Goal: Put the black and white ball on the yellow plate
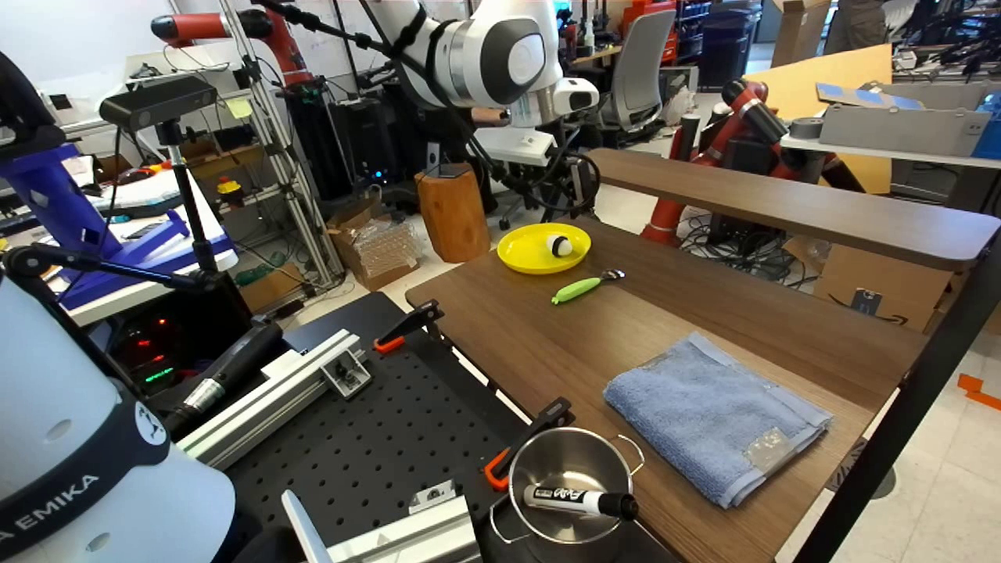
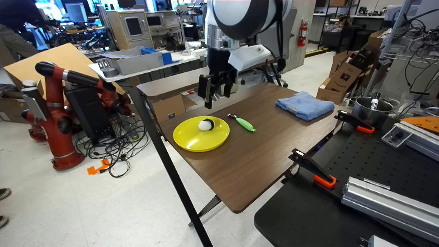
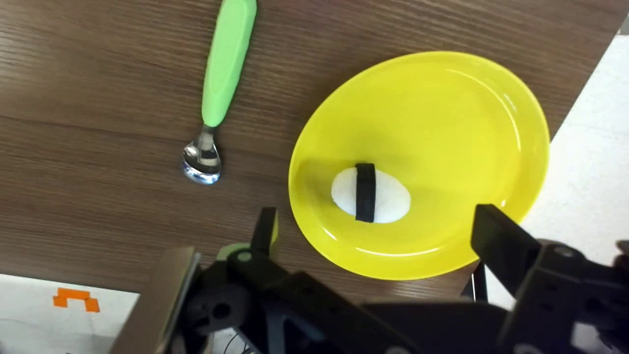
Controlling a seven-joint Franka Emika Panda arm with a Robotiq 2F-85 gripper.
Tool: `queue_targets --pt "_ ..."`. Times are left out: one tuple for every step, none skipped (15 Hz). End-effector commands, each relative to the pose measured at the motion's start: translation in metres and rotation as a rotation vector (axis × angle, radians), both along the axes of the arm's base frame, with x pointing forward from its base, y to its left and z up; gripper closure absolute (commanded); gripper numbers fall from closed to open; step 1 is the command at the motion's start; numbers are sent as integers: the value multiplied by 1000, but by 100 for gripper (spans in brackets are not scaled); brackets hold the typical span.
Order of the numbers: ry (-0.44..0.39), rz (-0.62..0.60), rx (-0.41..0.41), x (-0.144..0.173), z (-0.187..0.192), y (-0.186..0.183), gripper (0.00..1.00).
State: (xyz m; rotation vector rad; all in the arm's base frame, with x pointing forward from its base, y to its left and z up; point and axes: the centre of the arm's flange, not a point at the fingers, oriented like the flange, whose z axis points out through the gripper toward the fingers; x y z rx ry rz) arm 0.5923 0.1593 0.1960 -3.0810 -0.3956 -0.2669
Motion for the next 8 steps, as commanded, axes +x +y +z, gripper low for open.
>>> queue_targets --pt "1 0 -1 -3 1 -1 0" --pt "2 1 0 -5 1 0 0" --pt "3 2 0 -5 0 -1 0" --pt "3 2 0 -6 -1 -1 0" --pt "3 1 -1 -6 -1 -1 0" --pt "3 2 0 -6 -1 -1 0" --pt "3 2 0 -6 -1 -1 0" --pt "3 2 0 -6 -1 -1 0"
